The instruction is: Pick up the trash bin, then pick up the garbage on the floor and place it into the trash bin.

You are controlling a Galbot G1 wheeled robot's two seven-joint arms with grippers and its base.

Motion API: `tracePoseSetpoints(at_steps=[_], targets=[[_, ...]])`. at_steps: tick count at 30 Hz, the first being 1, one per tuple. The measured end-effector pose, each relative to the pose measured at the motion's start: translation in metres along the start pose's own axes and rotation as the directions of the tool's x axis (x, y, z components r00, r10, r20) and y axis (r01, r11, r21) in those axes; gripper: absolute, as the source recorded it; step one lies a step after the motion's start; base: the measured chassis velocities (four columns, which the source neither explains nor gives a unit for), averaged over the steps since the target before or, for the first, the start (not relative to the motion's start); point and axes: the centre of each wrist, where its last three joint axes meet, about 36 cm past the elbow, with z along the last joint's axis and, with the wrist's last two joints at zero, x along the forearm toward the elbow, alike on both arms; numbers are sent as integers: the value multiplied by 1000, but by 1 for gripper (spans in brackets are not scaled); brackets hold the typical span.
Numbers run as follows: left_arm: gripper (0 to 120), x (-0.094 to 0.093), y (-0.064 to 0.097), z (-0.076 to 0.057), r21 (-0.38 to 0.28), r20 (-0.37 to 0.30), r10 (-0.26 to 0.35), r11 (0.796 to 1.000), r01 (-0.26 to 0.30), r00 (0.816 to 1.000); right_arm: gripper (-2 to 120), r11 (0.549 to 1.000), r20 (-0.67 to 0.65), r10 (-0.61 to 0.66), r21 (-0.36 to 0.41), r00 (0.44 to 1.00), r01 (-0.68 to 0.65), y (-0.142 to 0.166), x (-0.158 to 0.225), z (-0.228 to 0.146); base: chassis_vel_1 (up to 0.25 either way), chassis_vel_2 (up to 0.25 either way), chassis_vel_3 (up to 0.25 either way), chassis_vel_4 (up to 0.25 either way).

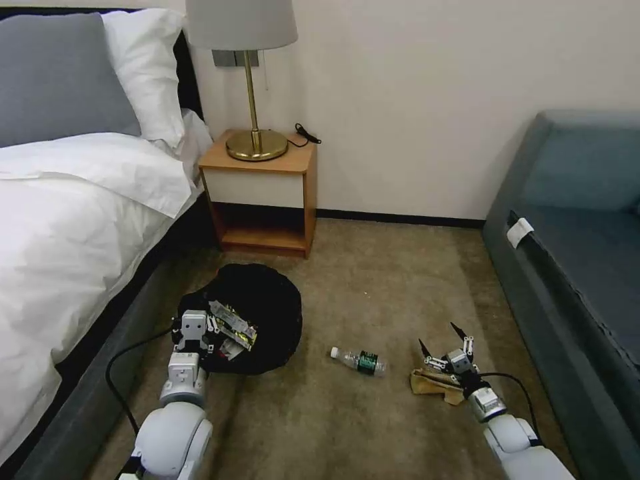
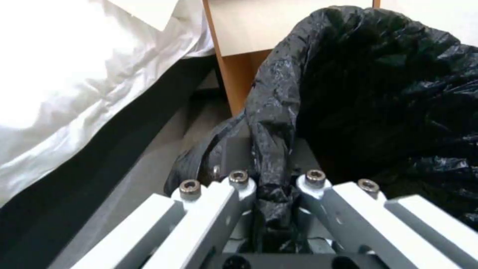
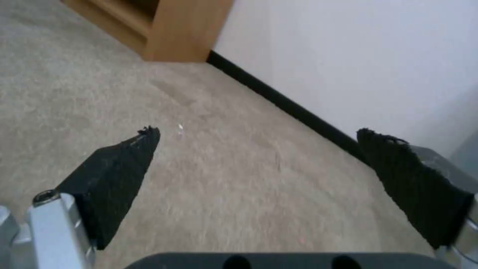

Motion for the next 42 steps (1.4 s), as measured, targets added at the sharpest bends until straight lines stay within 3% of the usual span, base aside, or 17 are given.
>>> tracePoseSetpoints(at_steps=[6,9,16,25,30,31,38,42], targets=[[3,-2,0,3,0,-3,-2,1000,2,1000,100,995,1,-95,37,995,95,-5,-9,-8,-78,49,55,-65],[3,-2,1,3,-1,-2,-6,1000,6,1000,100,976,5,-204,72,979,203,-11,-20,-15,0,0,0,0],[3,-2,3,2,-2,-2,-11,1000,11,1000,100,947,15,-312,87,950,310,-7,-42,-28,0,0,0,0],[3,2,6,3,-6,-7,-19,1000,18,1000,100,863,-1,-505,37,863,504,4,-77,-60,0,0,0,0],[3,4,8,3,-7,-7,-23,1000,23,1000,100,820,-17,-572,-19,820,572,8,-78,-75,0,0,0,0],[3,4,9,2,-7,-7,-26,1000,26,1000,100,790,-20,-612,-38,790,611,9,-77,-80,0,0,0,0],[3,2,4,2,-1,-8,-21,1000,21,1000,100,710,-43,-704,-59,709,701,9,-69,-81,0,0,0,0],[3,1,0,1,3,-5,-18,1000,18,1000,100,691,-60,-723,-62,689,720,9,-65,-76,0,0,0,0]])
